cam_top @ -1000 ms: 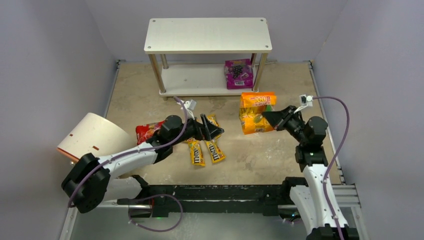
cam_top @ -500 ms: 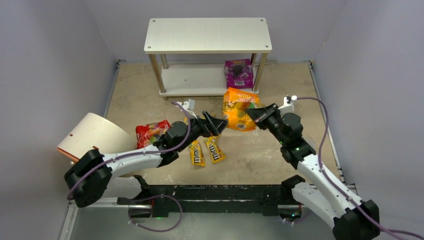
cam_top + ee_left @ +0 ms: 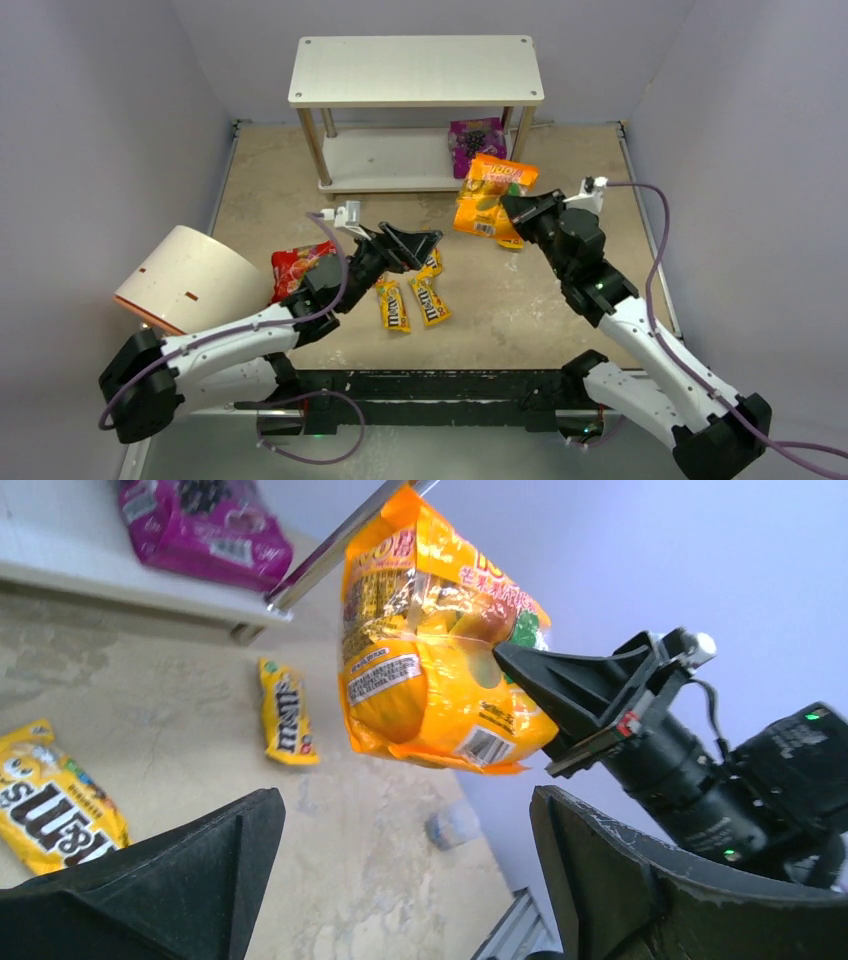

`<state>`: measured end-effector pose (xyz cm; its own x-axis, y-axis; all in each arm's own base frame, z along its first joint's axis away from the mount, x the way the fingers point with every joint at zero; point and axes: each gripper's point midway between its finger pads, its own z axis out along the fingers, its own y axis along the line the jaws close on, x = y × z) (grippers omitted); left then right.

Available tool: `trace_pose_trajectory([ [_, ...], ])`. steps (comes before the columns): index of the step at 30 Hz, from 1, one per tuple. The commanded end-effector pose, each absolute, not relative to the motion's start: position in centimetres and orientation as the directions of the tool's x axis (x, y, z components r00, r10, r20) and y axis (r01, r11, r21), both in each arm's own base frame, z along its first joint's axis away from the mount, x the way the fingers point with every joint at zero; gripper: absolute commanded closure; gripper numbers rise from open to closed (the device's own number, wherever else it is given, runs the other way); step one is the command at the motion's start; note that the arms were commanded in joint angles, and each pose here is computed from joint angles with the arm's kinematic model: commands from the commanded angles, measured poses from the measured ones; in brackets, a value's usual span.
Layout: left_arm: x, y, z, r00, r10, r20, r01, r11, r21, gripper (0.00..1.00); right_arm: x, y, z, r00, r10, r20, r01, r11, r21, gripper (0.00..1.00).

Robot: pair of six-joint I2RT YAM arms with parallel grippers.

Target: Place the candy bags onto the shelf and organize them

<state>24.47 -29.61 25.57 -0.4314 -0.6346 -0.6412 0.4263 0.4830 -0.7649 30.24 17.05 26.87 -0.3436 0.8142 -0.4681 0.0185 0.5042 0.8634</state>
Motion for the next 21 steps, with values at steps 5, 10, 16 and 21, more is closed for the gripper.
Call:
trace_pose_trajectory([
  [5, 24.1, -27.9, 28.8, -0.343, -0.687, -0.641, 0.47, 0.465, -0.75, 0.0, 29.6, 16.4, 38.1, -0.201, 0.9, -0.387, -0.241, 0.337, 0.91, 1.0],
  [10, 25.1, -29.8, 29.5, -0.356, -0.696, -0.624, 0.476, 0.439, -0.762, 0.0, 30.3, 18.7, 37.9, -0.281, 0.908, -0.311, -0.268, 0.237, 0.934, 1.0],
  [16, 25.8, -30.9, 29.5, -0.364, -0.733, -0.575, 0.473, 0.386, -0.792, 0.0, 30.4, 20.5, 37.2, -0.328, 0.907, -0.263, -0.259, 0.182, 0.949, 1.0],
  [21, 25.9, -31.3, 29.4, -0.369, -0.748, -0.552, 0.484, 0.352, -0.801, 0.0, 29.6, 22.5, 36.3, -0.4, 0.892, -0.21, -0.277, 0.1, 0.956, 1.0],
])
